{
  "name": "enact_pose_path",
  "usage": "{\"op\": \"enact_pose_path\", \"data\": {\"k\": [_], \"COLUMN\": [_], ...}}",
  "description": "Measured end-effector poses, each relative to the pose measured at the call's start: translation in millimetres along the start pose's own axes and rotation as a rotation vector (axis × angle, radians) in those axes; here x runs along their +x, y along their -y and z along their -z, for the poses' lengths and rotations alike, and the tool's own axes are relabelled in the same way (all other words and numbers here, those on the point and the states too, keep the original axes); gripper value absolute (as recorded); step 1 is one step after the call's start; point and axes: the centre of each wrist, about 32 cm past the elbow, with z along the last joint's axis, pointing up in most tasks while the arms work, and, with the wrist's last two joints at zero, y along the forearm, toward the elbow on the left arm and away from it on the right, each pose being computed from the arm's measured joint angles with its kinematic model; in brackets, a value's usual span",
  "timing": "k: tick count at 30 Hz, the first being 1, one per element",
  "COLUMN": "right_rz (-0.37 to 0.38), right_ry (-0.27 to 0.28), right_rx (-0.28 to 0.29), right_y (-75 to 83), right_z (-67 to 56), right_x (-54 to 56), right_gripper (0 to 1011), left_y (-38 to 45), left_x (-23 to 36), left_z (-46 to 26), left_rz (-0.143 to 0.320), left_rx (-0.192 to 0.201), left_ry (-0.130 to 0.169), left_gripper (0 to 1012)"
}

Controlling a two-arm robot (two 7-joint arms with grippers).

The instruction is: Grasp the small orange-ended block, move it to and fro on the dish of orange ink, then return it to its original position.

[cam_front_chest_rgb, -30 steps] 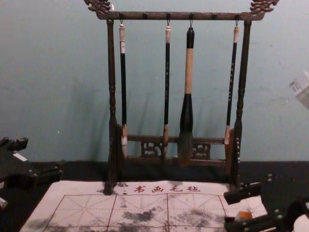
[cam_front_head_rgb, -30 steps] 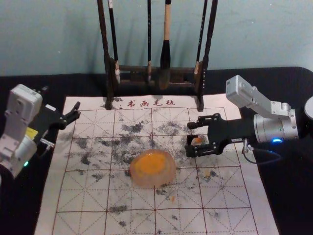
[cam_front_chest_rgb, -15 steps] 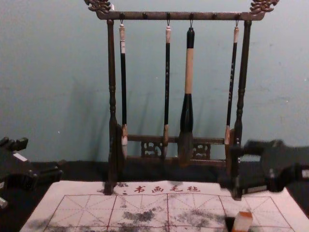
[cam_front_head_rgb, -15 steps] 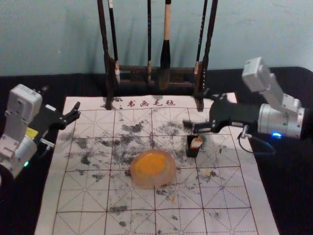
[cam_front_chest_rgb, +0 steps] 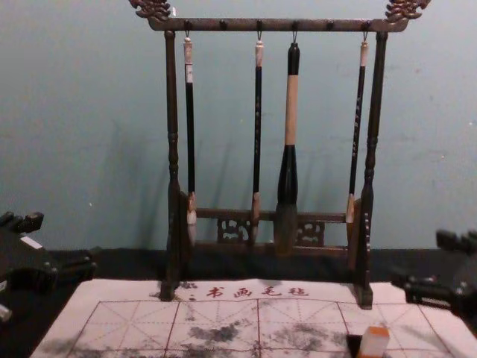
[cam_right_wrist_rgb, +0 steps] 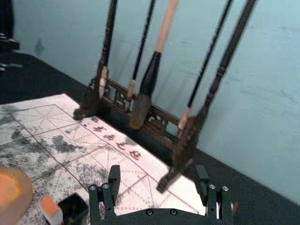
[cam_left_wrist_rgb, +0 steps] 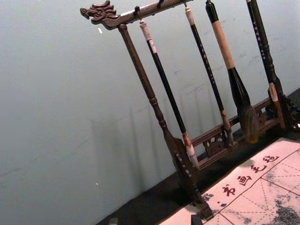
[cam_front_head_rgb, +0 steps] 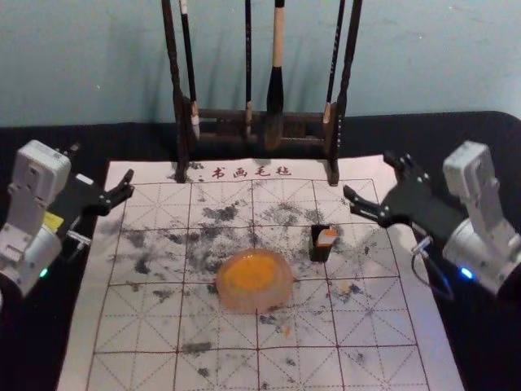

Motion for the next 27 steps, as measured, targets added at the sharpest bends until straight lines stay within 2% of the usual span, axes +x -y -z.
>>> {"op": "enact_pose_path", "data": {"k": [3,9,27], "right_rz": [0.056,0.110,0.099], "right_ry": [-0.025,-0.062,-0.053], "right_rx": [0.000,0.002,0.001], "right_y": [6.3,8.0,8.0], "right_z": [14.2,27.9,25.5], "right_x": [-14.6,-27.2,-24.6], "right_gripper": [1000,1000,1002], "left_y": [0.0,0.0,0.0], "left_x": [0.0,0.0,0.0], "left_z": [0.0,0.0,0.0], "left_rz": [0.000,0.000,0.000], "left_rx": [0.000,0.000,0.000], "left_ry": [0.000,0.000,0.000], "left_gripper": [1001,1002,1001]}}
